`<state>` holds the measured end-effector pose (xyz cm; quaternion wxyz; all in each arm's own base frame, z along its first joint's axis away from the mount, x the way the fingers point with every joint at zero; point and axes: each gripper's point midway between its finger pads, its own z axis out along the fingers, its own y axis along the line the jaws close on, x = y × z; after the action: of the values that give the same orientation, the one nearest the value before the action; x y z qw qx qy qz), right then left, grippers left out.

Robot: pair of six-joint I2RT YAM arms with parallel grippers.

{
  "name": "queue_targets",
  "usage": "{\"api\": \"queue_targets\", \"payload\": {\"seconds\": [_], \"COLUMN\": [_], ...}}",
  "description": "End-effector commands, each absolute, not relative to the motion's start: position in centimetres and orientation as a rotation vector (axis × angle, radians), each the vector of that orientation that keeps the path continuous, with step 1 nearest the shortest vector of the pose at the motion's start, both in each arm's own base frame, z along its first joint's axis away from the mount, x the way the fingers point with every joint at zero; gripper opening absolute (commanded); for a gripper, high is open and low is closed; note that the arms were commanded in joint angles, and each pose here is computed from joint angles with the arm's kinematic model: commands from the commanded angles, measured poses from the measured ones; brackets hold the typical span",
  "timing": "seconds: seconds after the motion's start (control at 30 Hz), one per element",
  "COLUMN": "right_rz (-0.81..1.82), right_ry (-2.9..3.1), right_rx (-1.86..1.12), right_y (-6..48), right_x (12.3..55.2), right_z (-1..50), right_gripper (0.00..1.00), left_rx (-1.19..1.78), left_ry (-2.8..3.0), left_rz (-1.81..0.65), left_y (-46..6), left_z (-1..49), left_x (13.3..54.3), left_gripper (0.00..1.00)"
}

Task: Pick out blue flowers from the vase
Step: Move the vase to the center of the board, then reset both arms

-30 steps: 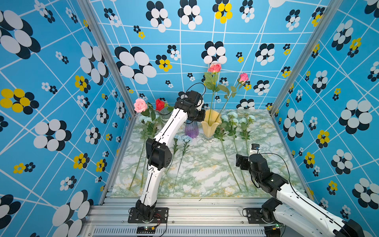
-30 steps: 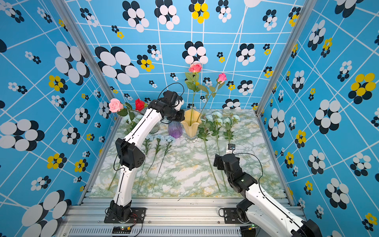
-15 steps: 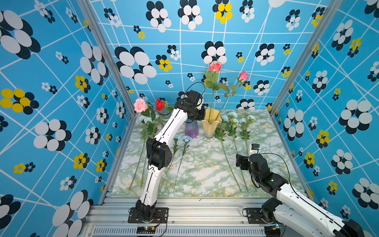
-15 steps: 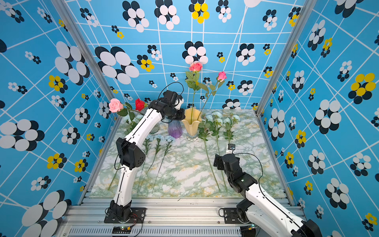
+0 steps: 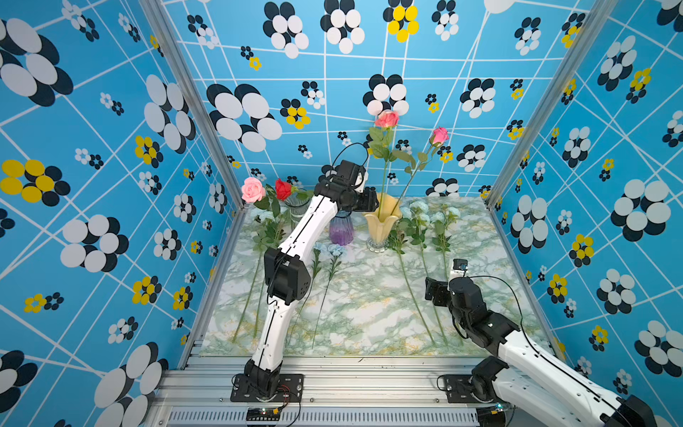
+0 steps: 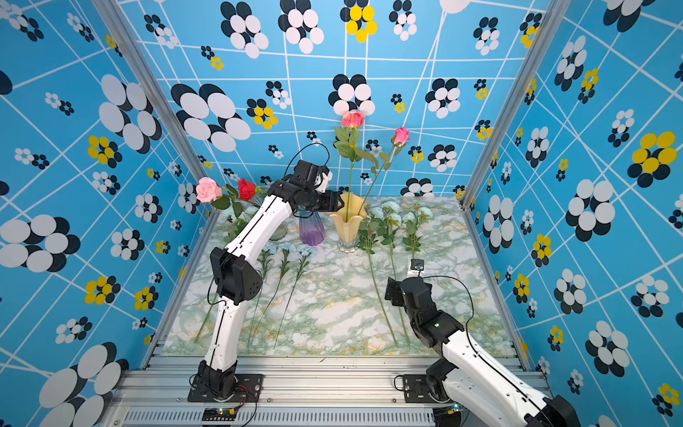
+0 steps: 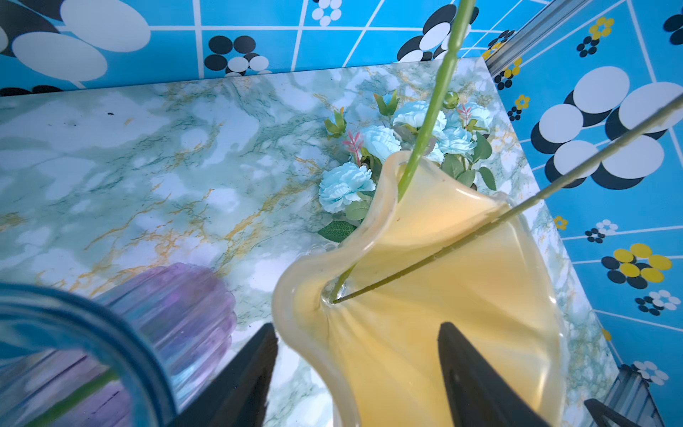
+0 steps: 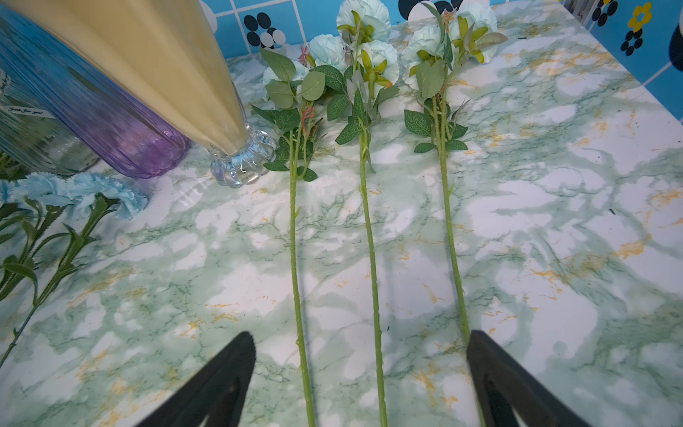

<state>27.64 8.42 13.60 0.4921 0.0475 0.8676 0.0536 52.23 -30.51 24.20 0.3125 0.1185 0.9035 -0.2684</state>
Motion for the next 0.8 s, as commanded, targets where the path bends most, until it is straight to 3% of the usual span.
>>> {"api": "queue_targets", "payload": {"seconds": [0.0, 0.33, 0.47, 0.77], "right_rz": [0.138, 0.124, 0.084, 0.061], "right_ry": [2.090, 2.080, 2.048, 1.919], "right_rx": [0.114, 0.102, 0.107, 0.074], "right_y": [8.5, 8.3, 7.2, 5.5], "right_x": [27.9, 27.8, 27.3, 25.7], "right_z": [14.5, 15.2, 17.4, 25.8], "right_gripper": [0.93, 0.94, 0.95, 0.97], "left_rx": [0.335, 0.525, 0.615, 0.574], "left_ry": [2.256, 2.009, 1.936, 1.664], "left_rz": [-0.716, -0.770, -0.703, -0.598], "left_y": [-30.2, -33.2, -33.8, -28.2], "left_z": [30.1, 41.1, 42.5, 44.9], "left_x": [51.4, 43.5, 39.5, 30.3], "left_gripper": [0.77, 0.85, 0.87, 0.97]}}
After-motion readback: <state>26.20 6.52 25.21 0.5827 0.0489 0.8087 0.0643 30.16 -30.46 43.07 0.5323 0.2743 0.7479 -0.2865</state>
